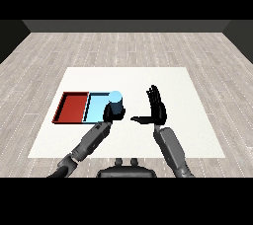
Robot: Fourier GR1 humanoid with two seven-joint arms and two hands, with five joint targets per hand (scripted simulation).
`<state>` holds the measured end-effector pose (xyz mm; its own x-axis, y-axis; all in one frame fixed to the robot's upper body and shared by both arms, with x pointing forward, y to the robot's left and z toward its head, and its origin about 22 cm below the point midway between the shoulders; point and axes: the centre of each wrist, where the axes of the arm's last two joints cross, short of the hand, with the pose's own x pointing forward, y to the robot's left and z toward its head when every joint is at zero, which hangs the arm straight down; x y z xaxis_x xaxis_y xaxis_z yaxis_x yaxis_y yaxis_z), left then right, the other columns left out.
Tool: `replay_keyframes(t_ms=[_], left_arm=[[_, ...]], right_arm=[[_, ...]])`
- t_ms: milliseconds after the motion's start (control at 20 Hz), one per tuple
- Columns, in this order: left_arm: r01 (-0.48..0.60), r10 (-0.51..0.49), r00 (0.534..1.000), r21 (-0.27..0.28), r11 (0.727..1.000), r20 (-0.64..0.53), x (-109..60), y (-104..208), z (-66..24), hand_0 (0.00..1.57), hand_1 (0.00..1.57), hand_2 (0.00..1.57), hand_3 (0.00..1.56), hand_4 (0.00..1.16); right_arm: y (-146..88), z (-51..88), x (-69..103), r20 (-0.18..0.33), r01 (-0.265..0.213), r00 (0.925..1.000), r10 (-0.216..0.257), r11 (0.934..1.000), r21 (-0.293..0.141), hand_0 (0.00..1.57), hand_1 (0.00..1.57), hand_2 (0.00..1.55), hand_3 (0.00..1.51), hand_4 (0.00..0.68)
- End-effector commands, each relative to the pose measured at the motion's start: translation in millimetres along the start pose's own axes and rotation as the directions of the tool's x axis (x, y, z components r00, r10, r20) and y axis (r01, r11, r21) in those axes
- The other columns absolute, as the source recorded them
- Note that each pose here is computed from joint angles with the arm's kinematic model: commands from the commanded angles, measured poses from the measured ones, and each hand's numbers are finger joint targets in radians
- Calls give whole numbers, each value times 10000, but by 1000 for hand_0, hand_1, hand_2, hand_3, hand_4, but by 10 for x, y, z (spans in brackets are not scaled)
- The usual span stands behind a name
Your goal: Pick the blue can and put it in the blue box
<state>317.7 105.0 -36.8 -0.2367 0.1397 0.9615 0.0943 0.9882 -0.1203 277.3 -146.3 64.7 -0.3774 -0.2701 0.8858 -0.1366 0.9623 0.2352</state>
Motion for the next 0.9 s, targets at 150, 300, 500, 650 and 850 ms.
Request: replay_keyframes(t_ms=[150,300,500,650,850], left_arm=[[1766,-1774,9841,756,9814,40,274,420,-296,1571,1571,1571,1519,1144],[2496,-2460,9683,1273,9599,-437,417,669,-585,1571,1571,1571,1525,1151],[4294,-4074,9005,1641,8881,-1517,288,1102,-454,1571,1571,1571,1507,1141],[5528,-5011,8196,1534,8191,-2776,305,1253,-617,1571,1571,1571,1479,1042],[6336,-5416,7193,911,7683,-4350,157,1295,-604,1571,1571,1520,1403,999]], right_arm=[[-485,238,212,272,454,9987,-422,9903,-1315,0,0,0,0,0],[-613,199,47,375,609,9977,-560,9875,-1452,0,0,0,0,0],[-621,307,92,371,741,9969,-691,9848,-1570,0,0,0,0,0],[-623,261,-20,119,611,9981,-599,9821,-1782,0,0,0,0,0],[-736,232,-10,63,648,9979,-647,9824,-1754,0,0,0,0,0]])
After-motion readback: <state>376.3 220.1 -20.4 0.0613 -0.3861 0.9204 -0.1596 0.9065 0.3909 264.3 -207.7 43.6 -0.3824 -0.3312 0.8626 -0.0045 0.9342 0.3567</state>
